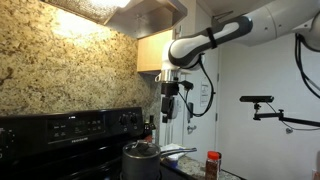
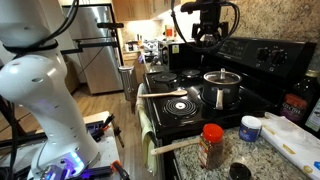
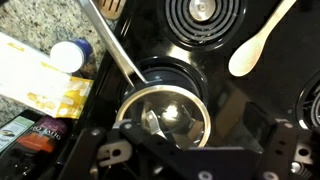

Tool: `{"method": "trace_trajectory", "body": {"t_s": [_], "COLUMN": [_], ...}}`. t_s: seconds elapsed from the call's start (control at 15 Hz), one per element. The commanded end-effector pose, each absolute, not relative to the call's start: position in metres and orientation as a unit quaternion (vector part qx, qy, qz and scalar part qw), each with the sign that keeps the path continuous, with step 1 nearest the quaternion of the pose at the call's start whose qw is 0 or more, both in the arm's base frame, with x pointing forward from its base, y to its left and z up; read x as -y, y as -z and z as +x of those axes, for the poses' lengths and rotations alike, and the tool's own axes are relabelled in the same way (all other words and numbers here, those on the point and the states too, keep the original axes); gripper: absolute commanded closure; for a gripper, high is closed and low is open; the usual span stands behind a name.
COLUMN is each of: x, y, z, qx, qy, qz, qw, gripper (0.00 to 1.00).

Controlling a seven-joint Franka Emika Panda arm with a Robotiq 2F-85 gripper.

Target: Remove the lid from the pot and put it on the stove then put the wooden spoon in the pot

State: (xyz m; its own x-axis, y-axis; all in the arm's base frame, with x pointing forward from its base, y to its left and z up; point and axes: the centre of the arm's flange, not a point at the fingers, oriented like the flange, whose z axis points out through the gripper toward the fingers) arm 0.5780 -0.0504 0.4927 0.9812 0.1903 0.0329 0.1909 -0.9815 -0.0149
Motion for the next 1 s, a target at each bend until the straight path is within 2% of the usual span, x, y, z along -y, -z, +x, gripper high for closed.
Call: {"method": "trace_trajectory", "body": {"t_s": [0.0, 0.07, 0.13, 0.53, 0.93], "x": [0.067, 0.068, 0.059, 0.064, 0.066], "y": [-0.470, -0.469, -0.467, -0.460, -0.428], "z": [0.632, 0.632, 0.610, 0.624, 0.670], "qx": [0.134, 0.135, 0.118, 0.123, 0.136], "qy": [0.013, 0.013, 0.009, 0.011, 0.013], "qz": [-0.991, -0.991, -0.993, -0.992, -0.990], "qw": [-0.001, 0.010, 0.004, 0.001, 0.019], "gripper": [0.00, 0.00, 0.00, 0.00, 0.00]}}
